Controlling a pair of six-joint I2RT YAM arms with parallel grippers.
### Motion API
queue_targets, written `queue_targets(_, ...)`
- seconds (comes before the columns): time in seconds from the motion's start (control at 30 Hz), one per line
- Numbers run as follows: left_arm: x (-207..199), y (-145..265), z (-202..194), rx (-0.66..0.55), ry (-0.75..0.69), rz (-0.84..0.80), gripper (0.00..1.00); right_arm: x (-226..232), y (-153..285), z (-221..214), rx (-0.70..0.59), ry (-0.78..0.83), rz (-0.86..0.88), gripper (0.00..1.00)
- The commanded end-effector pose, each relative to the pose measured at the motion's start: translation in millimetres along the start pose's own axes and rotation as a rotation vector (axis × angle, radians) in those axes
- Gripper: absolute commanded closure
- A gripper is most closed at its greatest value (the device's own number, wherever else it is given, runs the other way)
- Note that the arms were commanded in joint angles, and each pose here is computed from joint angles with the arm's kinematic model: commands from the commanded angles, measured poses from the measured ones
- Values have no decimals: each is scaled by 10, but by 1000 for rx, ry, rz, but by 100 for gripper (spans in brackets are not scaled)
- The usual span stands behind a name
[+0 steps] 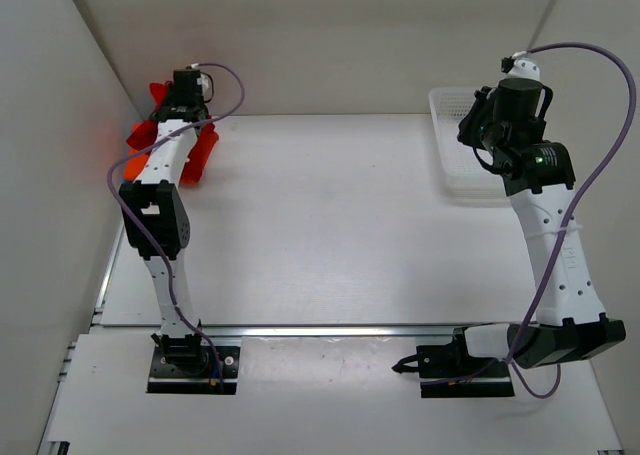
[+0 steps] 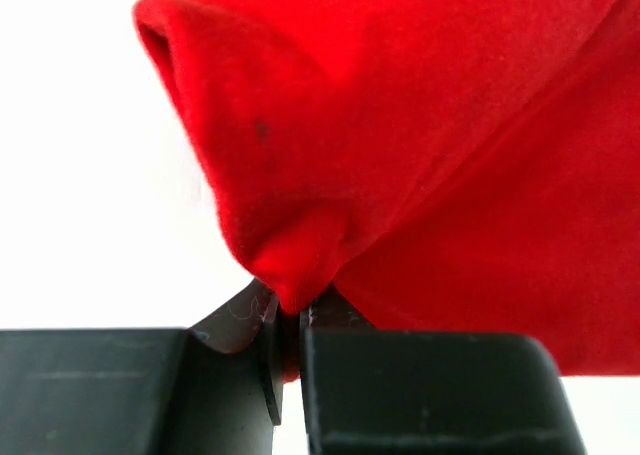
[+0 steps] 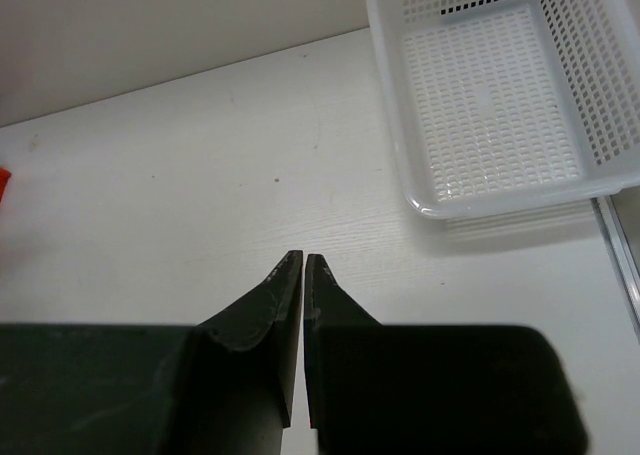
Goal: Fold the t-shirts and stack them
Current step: Put the neatly folded tshirt into the corner of the board with the left arm
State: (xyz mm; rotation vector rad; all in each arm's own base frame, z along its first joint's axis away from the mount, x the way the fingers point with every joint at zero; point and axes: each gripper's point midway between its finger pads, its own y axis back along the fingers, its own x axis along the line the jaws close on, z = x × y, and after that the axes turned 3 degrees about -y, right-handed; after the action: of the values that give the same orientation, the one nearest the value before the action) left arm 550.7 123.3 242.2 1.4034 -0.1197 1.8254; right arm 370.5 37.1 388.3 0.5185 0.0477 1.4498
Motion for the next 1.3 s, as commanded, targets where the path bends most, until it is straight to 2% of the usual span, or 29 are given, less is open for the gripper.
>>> queue_targets(0.0,341,-125,-225,47,73,73,100,158,4,233,-73,17,42,97)
queue_targets(0.13,168,-423,-523,131,84,72,100,272,10,270,-78,46,55,97)
queue_targets(0.27,73,-645,-562,154,97,46,100,309,26,284,-75,53,62,96)
queue_targets(0.33,-4,-714,-579,166,73,60,90,321,39,304,-81,50,66,97)
queue_targets(0.4,-4,-779,-648,193,70,98,54,350,63,307,-85,56,75,96)
queue_targets(0.43,7,-787,-623,196,71,119,45,383,41,273,-77,62,82,96)
queue_targets(0.47,91,-792,-634,208,83,153,19,407,77,293,-87,66,90,96)
queue_targets(0.5,142,-780,-664,221,82,174,2,423,63,268,-79,71,92,96)
queue_targets(0.67,578,-575,-494,171,129,265,1,486,98,261,-80,69,110,96)
queue_targets(0.77,558,-502,-435,142,152,231,1,530,49,194,-65,71,118,95)
queue_targets(0.87,330,-453,-307,97,157,132,1,531,60,213,-71,69,122,95)
queue_targets(0.97,19,-304,-118,55,187,-19,2,573,33,183,-64,78,135,95)
queue_targets(1.03,-253,-112,32,13,237,-183,1,592,12,103,-46,79,145,95)
queue_targets(1.1,-401,293,360,-93,297,-336,1,576,15,115,-45,75,150,95)
queue_targets(1.13,-640,530,568,-161,323,-468,1,572,5,131,-45,73,149,95)
queue_targets(1.2,-863,1091,735,-258,342,-673,1,535,-21,146,-28,88,134,95)
queue_targets(1.27,-1305,1801,891,-360,238,-887,1,435,-32,123,2,109,103,94)
